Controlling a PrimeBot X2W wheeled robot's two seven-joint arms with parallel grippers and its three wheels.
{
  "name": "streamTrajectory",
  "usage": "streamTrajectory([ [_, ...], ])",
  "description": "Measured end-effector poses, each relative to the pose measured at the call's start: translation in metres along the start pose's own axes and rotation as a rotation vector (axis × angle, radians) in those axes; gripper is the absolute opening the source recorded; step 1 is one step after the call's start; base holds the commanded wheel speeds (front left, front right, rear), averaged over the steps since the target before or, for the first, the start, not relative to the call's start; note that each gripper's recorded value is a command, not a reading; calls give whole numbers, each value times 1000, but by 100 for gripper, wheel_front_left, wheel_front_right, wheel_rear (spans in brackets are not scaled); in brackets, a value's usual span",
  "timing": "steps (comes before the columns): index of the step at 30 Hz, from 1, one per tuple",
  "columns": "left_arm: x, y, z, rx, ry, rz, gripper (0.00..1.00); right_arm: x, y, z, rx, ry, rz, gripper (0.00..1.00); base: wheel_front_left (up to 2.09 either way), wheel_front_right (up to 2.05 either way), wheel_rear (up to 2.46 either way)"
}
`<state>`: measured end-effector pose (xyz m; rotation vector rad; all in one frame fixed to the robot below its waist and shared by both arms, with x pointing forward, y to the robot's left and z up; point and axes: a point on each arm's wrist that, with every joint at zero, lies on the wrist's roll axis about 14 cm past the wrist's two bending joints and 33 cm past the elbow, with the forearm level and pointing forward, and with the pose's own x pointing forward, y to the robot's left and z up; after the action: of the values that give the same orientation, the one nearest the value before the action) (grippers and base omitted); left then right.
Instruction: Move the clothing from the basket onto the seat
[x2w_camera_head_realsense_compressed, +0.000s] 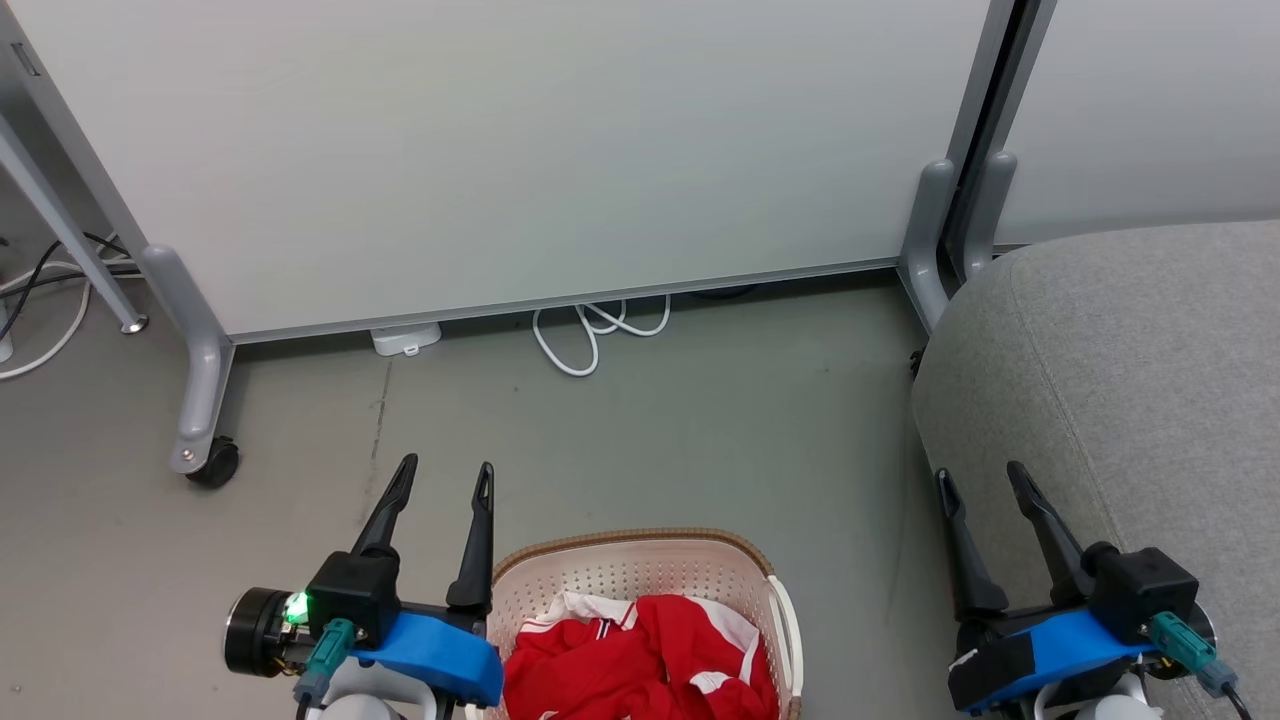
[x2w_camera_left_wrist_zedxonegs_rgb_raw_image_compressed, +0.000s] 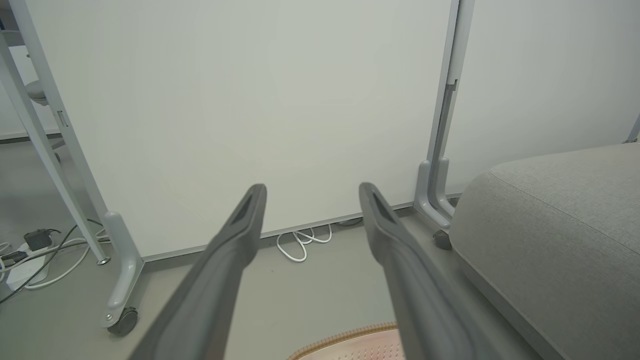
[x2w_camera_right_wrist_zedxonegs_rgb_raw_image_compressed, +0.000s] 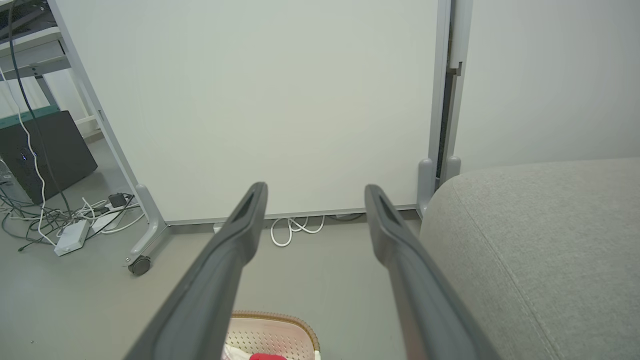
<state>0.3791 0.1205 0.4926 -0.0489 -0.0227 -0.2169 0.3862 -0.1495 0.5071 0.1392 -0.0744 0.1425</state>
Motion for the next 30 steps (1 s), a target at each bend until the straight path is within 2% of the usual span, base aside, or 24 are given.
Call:
streamTrajectory([
  [8, 6, -5, -5, 11, 17, -29, 100, 0, 1, -2, 0, 6, 2, 100, 0, 0, 0],
  [17, 36, -17, -30, 86, 106, -146, 100, 4, -9, -8, -3, 21, -23, 100, 0, 0, 0],
  [23, 65, -29, -62, 140, 196, -245, 100, 18, -23, -15, -10, 35, -53, 100, 0, 0, 0],
  [30, 83, -50, -126, 207, 362, -401, 100, 37, -40, -27, -9, 55, -84, 100, 0, 0, 0],
])
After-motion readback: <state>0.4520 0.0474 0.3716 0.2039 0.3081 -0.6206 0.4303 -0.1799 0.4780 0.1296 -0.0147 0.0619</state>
